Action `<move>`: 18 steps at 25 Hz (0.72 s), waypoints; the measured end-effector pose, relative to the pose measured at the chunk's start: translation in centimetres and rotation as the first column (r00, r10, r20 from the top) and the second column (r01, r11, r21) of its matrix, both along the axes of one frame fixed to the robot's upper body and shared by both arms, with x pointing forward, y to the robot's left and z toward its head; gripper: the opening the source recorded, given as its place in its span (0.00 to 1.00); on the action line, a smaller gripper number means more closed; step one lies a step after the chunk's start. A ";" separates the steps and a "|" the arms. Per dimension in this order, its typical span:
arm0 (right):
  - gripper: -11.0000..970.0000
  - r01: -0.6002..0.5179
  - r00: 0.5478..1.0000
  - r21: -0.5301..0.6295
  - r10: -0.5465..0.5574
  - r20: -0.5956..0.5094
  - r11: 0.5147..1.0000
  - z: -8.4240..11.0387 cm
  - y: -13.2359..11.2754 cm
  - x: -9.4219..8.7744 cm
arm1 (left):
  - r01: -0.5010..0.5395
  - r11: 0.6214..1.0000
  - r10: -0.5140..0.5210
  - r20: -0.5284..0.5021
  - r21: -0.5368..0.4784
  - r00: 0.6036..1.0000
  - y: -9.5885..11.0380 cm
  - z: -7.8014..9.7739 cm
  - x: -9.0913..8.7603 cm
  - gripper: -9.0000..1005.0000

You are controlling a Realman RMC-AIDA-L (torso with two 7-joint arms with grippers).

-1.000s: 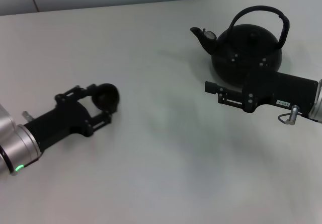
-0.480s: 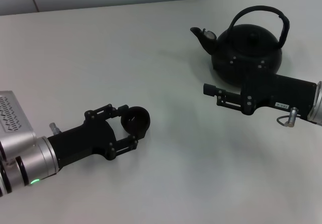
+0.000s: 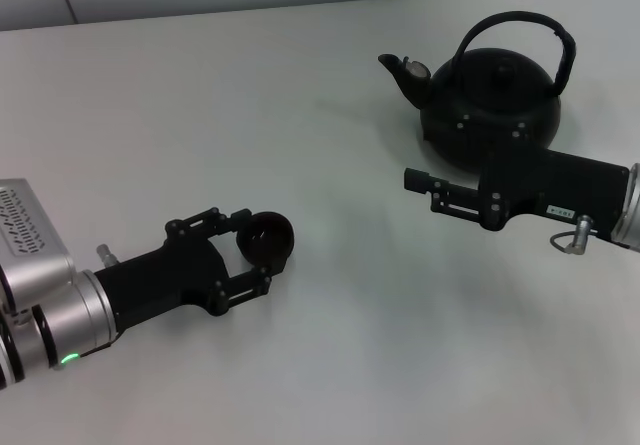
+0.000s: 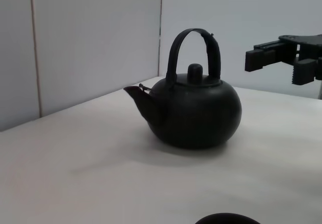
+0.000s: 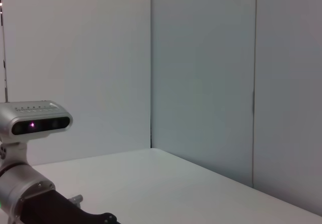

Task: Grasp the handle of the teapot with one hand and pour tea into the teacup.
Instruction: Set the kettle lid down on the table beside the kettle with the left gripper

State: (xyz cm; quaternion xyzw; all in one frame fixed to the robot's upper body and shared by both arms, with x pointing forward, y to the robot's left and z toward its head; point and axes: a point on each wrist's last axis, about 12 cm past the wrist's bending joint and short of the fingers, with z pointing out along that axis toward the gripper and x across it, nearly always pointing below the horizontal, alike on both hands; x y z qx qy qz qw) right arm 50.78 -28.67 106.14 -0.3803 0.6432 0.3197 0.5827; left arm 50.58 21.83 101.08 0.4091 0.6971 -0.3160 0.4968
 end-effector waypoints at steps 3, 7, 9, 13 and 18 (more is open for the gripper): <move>0.64 0.005 1.000 0.002 -0.005 -0.001 1.000 0.0 -0.1 0.0 | -0.002 1.000 0.002 -0.004 0.002 1.000 0.1 -0.1 -0.1 0.69; 0.64 0.008 1.000 0.003 -0.008 0.000 1.000 0.0 -0.1 -0.1 | -0.014 1.000 0.014 -0.009 0.021 1.000 0.2 -0.3 0.0 0.69; 0.64 0.011 1.000 0.002 -0.011 0.000 1.000 0.0 -0.1 0.0 | -0.024 0.999 0.025 -0.012 0.038 1.000 0.3 -0.5 0.1 0.69; 0.64 0.015 1.000 0.000 -0.015 0.005 1.000 0.1 -0.2 0.1 | -0.037 0.998 0.038 -0.012 0.058 0.999 0.4 -0.7 0.2 0.69; 0.64 0.016 1.000 0.006 -0.016 0.016 1.000 0.3 -0.2 0.3 | -0.040 0.997 0.040 -0.011 0.062 0.999 0.4 -0.7 0.2 0.69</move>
